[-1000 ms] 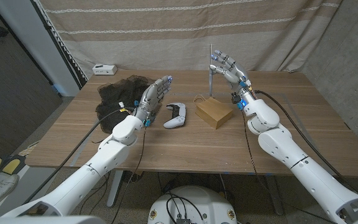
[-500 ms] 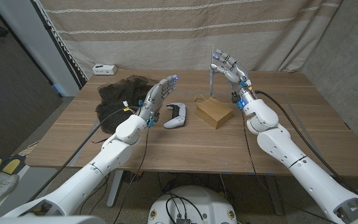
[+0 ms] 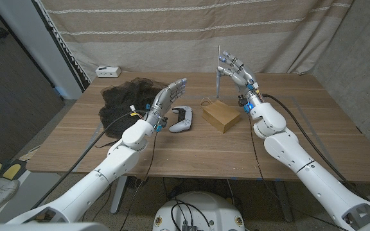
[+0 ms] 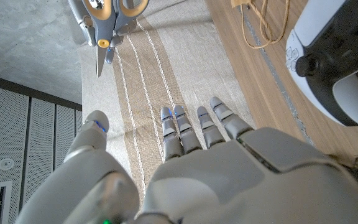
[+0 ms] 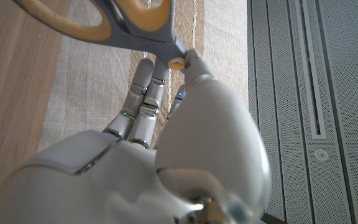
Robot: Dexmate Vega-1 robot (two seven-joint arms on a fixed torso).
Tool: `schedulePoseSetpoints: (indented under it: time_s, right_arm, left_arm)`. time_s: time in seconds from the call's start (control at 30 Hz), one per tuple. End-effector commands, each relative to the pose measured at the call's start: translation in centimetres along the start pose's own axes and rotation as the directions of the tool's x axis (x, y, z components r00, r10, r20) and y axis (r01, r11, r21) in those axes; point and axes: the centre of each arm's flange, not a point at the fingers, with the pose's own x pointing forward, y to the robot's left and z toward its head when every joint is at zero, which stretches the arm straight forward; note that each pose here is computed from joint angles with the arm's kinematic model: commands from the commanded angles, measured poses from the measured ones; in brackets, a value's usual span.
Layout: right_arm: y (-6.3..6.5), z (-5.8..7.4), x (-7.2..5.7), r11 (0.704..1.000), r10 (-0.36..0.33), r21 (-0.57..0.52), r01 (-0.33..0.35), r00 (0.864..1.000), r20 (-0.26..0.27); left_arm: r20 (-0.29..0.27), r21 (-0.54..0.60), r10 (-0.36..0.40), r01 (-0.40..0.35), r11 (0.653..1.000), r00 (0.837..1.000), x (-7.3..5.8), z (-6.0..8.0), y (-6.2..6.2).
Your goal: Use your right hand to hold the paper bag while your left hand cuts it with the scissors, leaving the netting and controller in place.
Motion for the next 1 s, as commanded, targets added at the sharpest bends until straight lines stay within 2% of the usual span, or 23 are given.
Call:
schedulePoseSetpoints:
  time_s: [0.03,0.53,1.0]
  right_arm:
    - [-0.1,0.0,-0.1,1.0,-0.005,0.005,0.004,1.0,0.008]
    - [-0.1,0.1,-0.2,1.0,-0.011,0.016,0.011,1.0,0.016]
    - [-0.1,0.1,-0.3,1.0,-0.004,0.012,0.004,1.0,0.015]
  left_arm:
    - [0.008,0.042,-0.001,0.0,0.999,1.0,0.1,0.3,-0.6]
    - [-0.019,0.06,-0.032,0.033,0.998,0.999,0.5,0.1,-2.0]
    - [-0.021,0.07,-0.038,0.039,0.997,0.999,0.5,0.3,-2.5]
